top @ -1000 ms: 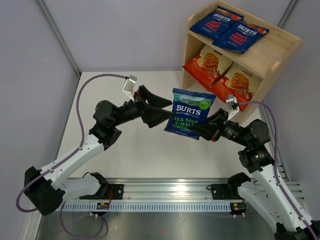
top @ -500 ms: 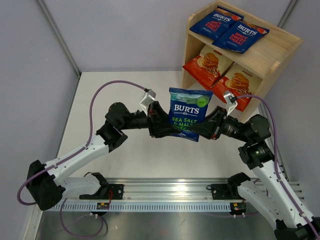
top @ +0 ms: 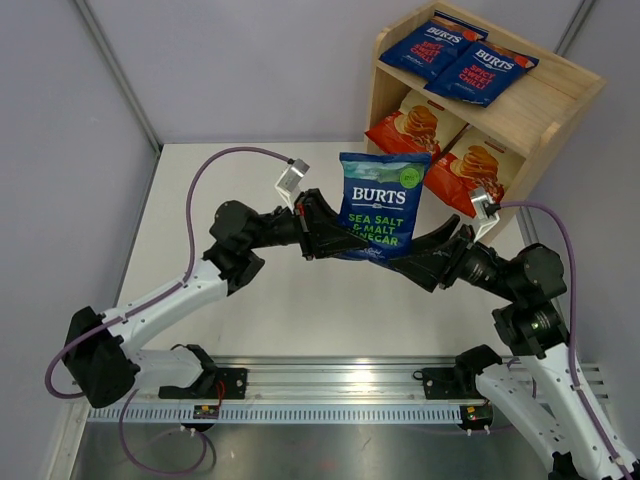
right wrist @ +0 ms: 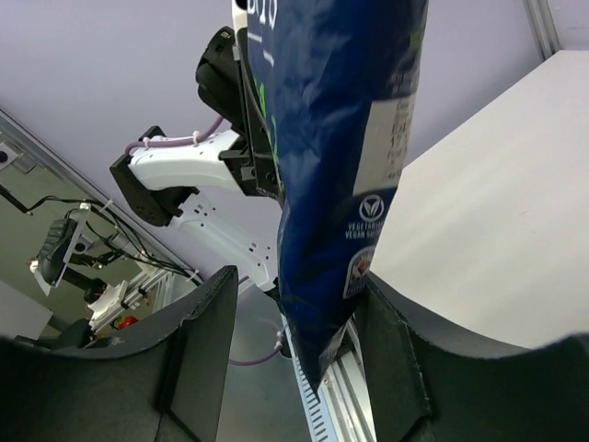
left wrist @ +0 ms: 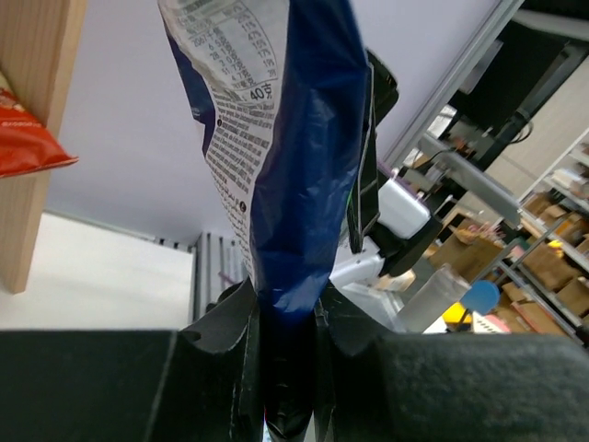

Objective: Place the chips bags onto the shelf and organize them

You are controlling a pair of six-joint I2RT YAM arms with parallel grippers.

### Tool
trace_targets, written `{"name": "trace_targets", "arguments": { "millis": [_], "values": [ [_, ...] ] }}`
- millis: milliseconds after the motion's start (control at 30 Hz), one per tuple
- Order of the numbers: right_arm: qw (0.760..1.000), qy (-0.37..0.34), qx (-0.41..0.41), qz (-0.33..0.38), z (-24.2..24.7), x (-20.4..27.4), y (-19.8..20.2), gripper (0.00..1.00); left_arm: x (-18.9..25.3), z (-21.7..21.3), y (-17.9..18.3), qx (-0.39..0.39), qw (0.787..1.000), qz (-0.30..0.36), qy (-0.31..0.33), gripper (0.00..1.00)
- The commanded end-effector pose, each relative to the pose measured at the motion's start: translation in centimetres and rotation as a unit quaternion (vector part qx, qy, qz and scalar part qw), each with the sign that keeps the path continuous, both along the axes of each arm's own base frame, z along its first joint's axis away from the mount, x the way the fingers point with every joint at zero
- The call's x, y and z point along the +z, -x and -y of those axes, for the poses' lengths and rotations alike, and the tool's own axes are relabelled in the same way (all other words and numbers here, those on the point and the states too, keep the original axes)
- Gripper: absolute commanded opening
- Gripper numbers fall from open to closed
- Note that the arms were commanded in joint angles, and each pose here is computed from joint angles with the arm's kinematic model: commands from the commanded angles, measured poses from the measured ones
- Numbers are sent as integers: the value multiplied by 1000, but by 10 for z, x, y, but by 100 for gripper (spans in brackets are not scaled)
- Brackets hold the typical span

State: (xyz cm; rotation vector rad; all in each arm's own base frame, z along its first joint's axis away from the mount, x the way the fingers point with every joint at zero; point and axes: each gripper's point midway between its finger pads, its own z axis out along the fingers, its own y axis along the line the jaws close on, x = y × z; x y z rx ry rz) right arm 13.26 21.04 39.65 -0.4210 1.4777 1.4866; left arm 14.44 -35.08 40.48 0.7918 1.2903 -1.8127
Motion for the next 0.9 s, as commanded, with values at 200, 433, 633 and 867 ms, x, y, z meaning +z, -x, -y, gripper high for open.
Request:
{"name": "trace_targets", "arguments": {
  "millis": [200, 433, 633, 867],
  "values": [
    [998, -67, 7, 16, 3, 22, 8, 49, 55, -5, 18, -60, 994, 0, 86, 13],
    [990, -137, -28, 8, 12, 33, -4, 50, 43, 5, 20, -84, 994, -10, 67, 11],
    [983, -174, -48, 16, 21, 47, -4, 47, 31, 11, 20, -95, 994, -13, 50, 9],
    [984, -167, -67, 9, 22, 49, -11, 14, 30, 16, 18, -100, 994, -11, 45, 21]
  ]
}}
